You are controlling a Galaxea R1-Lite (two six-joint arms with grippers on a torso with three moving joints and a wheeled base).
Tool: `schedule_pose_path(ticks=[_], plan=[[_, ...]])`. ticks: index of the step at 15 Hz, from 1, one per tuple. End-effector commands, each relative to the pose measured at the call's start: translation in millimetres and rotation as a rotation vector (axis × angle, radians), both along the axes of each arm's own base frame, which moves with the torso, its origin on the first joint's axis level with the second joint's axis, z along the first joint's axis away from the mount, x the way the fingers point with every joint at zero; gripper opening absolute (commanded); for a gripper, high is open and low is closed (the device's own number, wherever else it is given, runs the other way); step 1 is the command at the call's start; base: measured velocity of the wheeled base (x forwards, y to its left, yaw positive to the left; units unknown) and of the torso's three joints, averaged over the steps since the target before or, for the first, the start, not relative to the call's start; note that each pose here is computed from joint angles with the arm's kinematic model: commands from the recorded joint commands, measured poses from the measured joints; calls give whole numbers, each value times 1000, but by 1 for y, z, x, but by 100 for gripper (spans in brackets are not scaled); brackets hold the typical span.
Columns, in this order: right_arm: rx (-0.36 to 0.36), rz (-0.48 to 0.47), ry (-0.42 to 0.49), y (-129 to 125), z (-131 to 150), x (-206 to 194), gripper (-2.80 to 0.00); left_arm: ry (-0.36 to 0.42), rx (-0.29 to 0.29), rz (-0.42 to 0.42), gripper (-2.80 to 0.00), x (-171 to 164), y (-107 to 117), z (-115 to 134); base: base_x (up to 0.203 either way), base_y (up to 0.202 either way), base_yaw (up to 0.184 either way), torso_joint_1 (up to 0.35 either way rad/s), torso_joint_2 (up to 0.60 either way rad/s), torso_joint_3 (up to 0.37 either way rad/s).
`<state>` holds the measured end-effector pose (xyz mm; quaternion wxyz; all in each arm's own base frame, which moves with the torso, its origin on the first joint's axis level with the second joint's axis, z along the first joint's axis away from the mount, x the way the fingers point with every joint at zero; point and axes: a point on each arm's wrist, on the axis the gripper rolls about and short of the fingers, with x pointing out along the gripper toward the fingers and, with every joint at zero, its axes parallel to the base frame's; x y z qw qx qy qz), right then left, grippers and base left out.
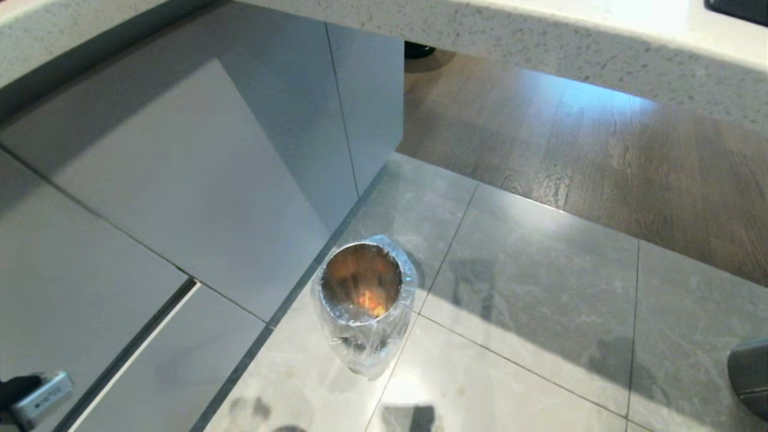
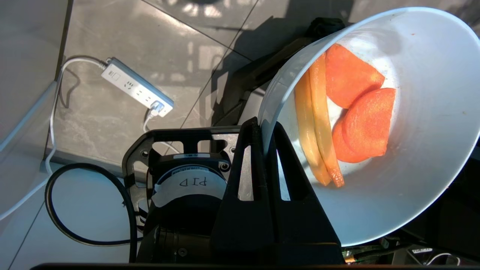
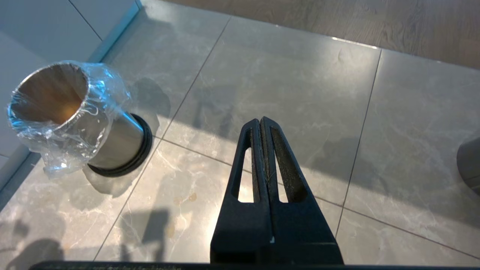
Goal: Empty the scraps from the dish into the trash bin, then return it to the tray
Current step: Move the bowl over the trash can
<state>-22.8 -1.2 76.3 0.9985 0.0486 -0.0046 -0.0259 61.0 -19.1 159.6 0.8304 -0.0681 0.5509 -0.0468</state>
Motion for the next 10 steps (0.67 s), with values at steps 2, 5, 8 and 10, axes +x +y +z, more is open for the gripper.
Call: schedule_pose_path(ticks=[2,5,8,10], plan=[[1,0,-1,0,0,0,-280,1,-1,1,-280,-1,0,0,0,0,0,0,3,-194],[0,0,-2,0,0,0,-280,0,-2,-12,-280,-1,-1,0,0,0,0,4,2,-200],[0,0,0,0,0,0,-280,-6,-3,-21,-280,-3,-1,1,0,0,0,2,-1,-197],[1,0,0,0,0,0,-280,-18,-6,-22,-280,-6,0,1,0,0,0,6,3,-197]])
